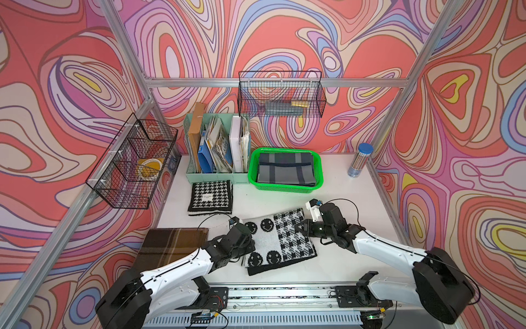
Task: Put the folded scarf in the basket
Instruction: Pick up the scarf at the center of the board, then place the scarf in the basket.
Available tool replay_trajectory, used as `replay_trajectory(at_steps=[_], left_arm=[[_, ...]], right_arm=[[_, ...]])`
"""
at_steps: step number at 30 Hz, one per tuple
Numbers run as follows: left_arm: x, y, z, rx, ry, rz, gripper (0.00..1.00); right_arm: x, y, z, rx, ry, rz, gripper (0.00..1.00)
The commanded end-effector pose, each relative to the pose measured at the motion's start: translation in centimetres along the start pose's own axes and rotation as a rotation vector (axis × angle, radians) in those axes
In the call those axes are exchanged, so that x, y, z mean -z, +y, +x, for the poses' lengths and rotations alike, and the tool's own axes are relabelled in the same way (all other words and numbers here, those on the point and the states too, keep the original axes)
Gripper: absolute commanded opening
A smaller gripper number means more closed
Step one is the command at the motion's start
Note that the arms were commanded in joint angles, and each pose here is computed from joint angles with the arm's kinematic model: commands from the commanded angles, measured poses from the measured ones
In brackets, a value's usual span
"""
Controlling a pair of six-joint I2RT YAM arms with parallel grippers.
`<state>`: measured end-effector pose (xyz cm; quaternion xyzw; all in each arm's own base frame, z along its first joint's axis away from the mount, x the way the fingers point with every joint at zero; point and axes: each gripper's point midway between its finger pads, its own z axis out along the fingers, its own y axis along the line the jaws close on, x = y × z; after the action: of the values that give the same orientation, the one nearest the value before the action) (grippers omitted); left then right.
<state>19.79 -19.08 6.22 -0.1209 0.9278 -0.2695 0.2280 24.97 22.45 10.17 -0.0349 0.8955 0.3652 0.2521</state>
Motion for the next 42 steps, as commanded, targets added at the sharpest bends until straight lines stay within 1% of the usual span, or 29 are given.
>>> replay_trajectory(at_steps=[1,5,6,10,15,19,22,25,28,34,38,42], left_arm=[[1.8,-2.7,-1.0,-0.055,-0.033,0.077,0.0],[3.3,-4.9,-2.7,-0.084,-0.088,0.129,0.0],[4.0,-6.4,-3.7,-0.094,-0.115,0.158,0.0],[5.3,-8.9,-6.0,-0.143,-0.189,0.18,0.0],[6.4,-11.6,-9.9,-0.222,-0.304,0.144,0.0],[6.0,-13.7,-12.8,-0.236,-0.329,0.16,0.0],[5.4,-15.5,-15.3,-0.257,-0.341,0.168,0.0],[4.5,-17.1,-17.8,-0.277,-0.341,0.174,0.0],[3.2,-18.0,-20.7,-0.271,-0.344,0.18,0.0],[0.2,-18.9,-25.7,-0.272,-0.346,0.167,0.0],[-2.0,-18.8,-28.8,-0.26,-0.348,0.155,0.0],[-4.0,-19.3,-31.3,-0.242,-0.336,0.169,0.0]], right_arm=[[2.0,1.1,-0.7,0.023,-0.055,-0.01,0.0],[4.5,2.0,-2.4,0.056,-0.143,0.008,0.0],[5.0,2.0,-2.9,0.064,-0.166,0.03,0.0],[6.6,1.2,-5.2,0.092,-0.248,0.152,0.0],[8.0,-0.2,-9.1,0.126,-0.342,0.348,0.0],[8.4,0.6,-12.6,0.164,-0.393,0.408,0.0],[8.4,1.2,-15.7,0.169,-0.427,0.423,0.0],[8.3,0.8,-18.7,0.137,-0.452,0.423,0.0],[8.4,0.2,-21.6,0.107,-0.486,0.408,0.0],[7.8,-1.1,-26.3,0.079,-0.528,0.365,0.0],[6.8,-1.9,-28.8,0.088,-0.527,0.376,0.0],[6.0,-3.1,-31.0,0.087,-0.539,0.397,0.0]])
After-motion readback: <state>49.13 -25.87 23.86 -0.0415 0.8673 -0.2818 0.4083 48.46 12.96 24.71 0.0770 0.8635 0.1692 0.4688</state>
